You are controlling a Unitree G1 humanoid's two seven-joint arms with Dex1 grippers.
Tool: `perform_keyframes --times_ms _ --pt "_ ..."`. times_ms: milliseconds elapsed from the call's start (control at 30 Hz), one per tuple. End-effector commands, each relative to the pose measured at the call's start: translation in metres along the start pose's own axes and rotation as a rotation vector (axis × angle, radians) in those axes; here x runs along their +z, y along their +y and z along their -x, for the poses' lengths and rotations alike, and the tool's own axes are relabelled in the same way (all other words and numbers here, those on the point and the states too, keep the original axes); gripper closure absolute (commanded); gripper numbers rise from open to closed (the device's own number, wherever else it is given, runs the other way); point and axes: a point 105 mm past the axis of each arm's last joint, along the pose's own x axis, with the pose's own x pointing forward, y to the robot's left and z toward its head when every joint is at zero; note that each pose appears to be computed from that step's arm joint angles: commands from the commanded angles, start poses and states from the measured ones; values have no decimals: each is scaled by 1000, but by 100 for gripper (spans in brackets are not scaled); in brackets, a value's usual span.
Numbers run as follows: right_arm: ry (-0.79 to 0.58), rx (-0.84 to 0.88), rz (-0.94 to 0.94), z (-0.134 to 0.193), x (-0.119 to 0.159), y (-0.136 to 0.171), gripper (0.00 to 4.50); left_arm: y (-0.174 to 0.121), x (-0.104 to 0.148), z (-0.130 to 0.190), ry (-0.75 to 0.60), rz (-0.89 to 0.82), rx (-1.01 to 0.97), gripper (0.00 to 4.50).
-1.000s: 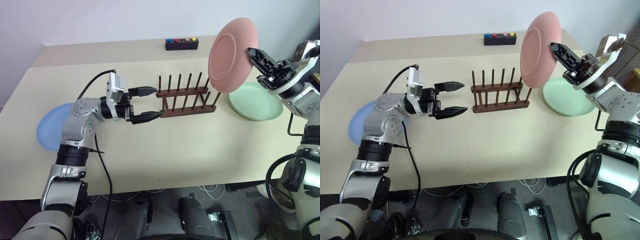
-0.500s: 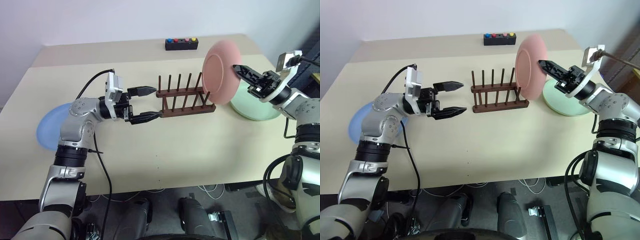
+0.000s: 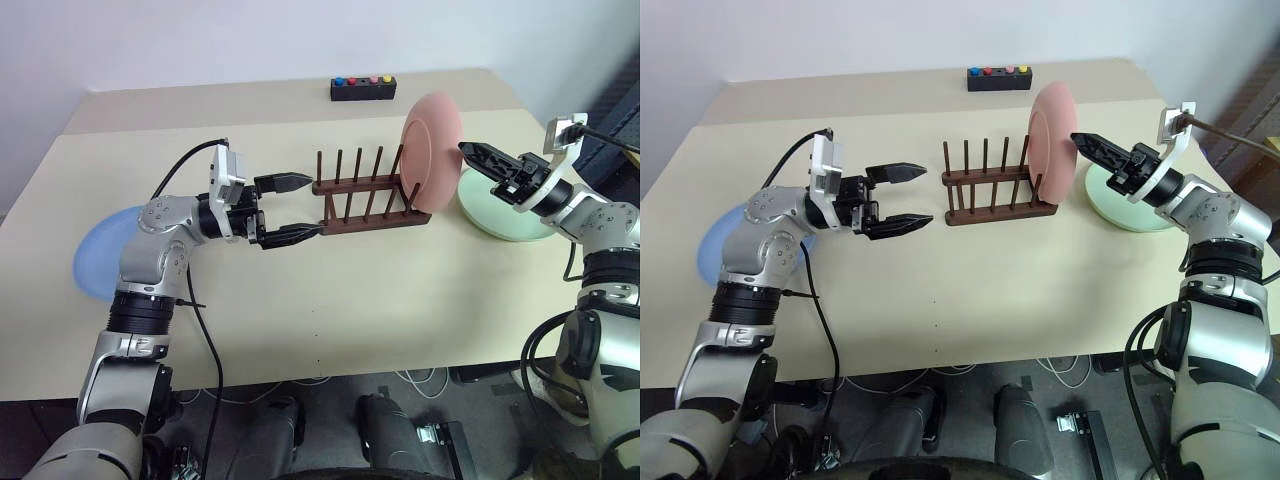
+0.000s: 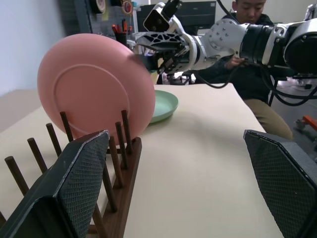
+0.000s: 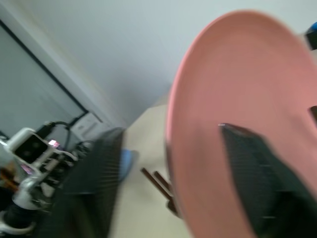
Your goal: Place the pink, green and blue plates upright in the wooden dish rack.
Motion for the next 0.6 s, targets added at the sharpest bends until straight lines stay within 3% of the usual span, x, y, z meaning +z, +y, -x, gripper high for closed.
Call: perform_keyframes --times_ms 33,267,433,600 --pt "-27 45 122 -6 22 15 23 0 11 1 -21 -40 -2 0" --pt "-108 -31 274 5 51 22 23 0 11 0 -24 -36 -8 0" --pt "-66 -166 405 19 51 14 23 -1 12 -2 -30 -29 -17 0" --pt "230 -379 597 60 19 -9 23 -12 3 -6 19 6 -54 0"
